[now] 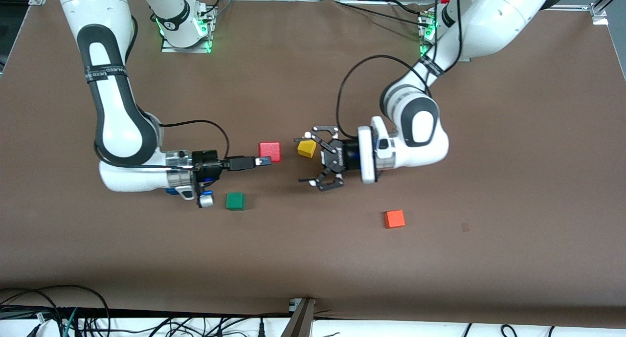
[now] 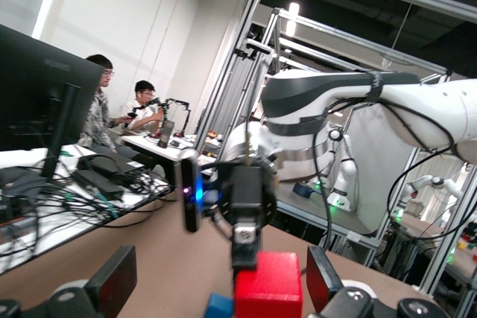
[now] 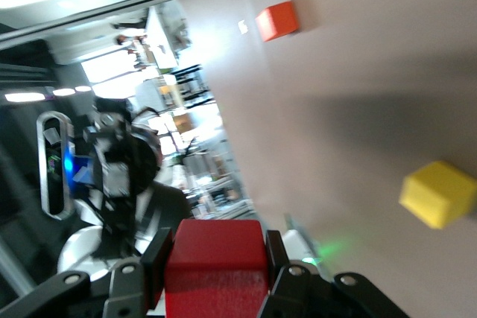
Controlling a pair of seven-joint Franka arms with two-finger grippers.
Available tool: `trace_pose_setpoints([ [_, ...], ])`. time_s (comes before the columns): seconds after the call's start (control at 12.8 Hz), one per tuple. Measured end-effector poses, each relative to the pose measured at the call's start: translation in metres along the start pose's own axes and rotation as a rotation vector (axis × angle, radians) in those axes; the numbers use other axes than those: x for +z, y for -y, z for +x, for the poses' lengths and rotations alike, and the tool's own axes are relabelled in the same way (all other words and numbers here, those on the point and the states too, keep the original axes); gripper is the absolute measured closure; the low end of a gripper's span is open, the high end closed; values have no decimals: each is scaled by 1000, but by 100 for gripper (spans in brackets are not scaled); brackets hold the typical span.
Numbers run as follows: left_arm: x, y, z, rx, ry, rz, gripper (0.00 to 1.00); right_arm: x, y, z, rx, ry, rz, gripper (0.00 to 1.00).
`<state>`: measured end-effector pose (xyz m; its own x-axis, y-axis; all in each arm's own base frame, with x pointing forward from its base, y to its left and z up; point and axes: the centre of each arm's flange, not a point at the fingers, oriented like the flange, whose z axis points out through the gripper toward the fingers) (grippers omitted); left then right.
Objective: Pass red block to right arm, stack on blue
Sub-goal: 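Open the left gripper and withdraw it while the right gripper carries, then move the red cube with the right gripper over the blue cube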
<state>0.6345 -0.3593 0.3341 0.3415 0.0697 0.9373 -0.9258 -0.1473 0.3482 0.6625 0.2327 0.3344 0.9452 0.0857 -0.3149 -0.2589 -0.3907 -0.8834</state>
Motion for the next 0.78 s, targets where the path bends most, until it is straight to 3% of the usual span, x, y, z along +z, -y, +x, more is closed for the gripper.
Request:
trace_pose_setpoints([
  [0.16, -25, 16, 8, 15, 42, 16, 0, -36, 1, 2, -46, -36, -144, 45],
  [0.31, -43, 24, 18, 4, 110, 18, 0, -70, -8, 3, -73, -59, -327, 45],
  [0.47, -63, 31, 30, -12, 220, 25, 0, -99, -21, 4, -93, -70, -532, 45],
  [0.63, -85, 39, 39, -30, 343, 48, 0, -120, -36, 8, -135, -85, -800, 45],
  [0.7, -92, 41, 42, -37, 408, 60, 0, -127, -39, 11, -160, -96, -901, 45],
  [0.78, -96, 41, 46, -41, 473, 74, 0, -131, -40, 13, -182, -109, -966, 45],
])
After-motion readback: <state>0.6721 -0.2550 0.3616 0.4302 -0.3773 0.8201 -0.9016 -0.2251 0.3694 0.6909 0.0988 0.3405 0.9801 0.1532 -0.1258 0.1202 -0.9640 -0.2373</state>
